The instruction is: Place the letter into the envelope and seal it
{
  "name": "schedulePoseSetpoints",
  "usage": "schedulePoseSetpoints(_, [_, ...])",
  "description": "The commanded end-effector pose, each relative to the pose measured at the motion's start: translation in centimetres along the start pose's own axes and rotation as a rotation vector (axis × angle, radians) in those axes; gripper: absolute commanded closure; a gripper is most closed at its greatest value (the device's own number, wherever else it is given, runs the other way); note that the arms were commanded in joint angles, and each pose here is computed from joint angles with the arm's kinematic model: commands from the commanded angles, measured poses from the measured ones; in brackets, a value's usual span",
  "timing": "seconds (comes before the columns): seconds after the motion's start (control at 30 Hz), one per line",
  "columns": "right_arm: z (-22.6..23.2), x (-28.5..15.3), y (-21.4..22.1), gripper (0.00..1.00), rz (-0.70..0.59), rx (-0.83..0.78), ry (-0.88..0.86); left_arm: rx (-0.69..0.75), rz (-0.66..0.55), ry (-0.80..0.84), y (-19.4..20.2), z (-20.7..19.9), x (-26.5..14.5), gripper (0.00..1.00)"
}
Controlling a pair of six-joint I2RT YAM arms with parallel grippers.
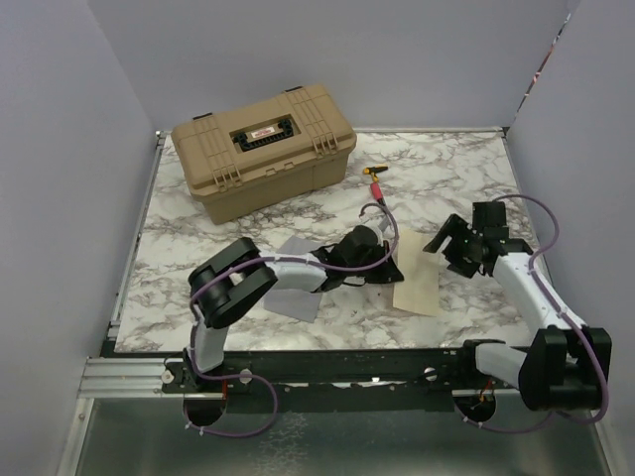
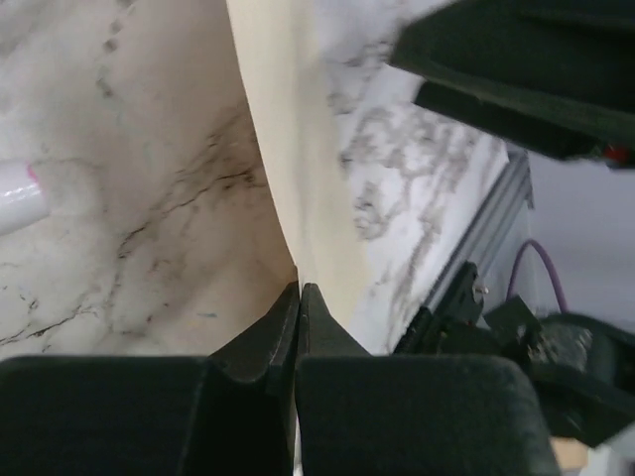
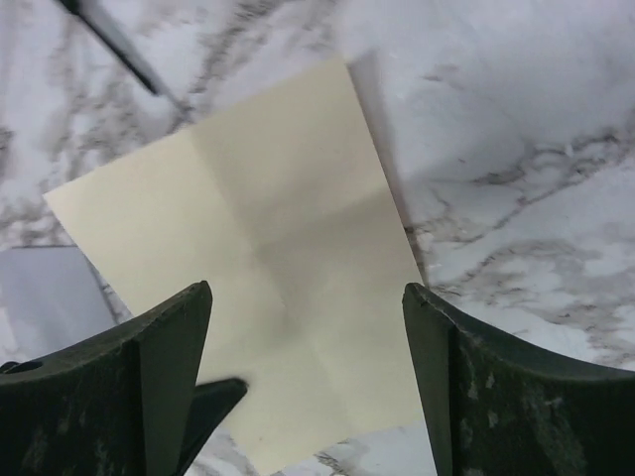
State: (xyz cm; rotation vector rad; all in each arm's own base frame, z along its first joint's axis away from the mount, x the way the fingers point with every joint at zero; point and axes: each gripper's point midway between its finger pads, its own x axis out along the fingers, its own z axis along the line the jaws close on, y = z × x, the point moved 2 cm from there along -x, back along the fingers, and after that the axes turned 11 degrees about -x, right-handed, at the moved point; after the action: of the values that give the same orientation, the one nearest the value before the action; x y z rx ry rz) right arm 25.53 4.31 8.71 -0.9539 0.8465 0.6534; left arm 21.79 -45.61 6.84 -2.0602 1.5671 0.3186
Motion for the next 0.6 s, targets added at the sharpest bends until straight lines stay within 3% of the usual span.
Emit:
schedulePoseSetpoints(0.0, [3.8, -4.0, -2.4, 0.16, -0.102, -0.153, -0.203, 0.355, 0.048, 0.165, -1.2, -5.0, -4.7, 1.0])
schedulePoseSetpoints(0.23, [10.7, -11.4, -4.0, 0.09, -0.321, -0.317, -0.665, 0.63, 0.082, 0.214, -3.6, -7.5, -9.7, 1.0])
schedulePoseSetpoints(0.37, [11.9, -14.8, -5.5, 0.08, -0.4, -0.29, -0.703, 0.757, 0.0, 0.182, -6.1, -7.9, -12.0, 1.0])
schedulePoseSetpoints(0.57, [12.9, -16.4, -6.3, 0.08, -0.397, -0.292, -0.767, 0.93, -0.033, 0.208, -7.1, -9.5, -14.6, 1.0])
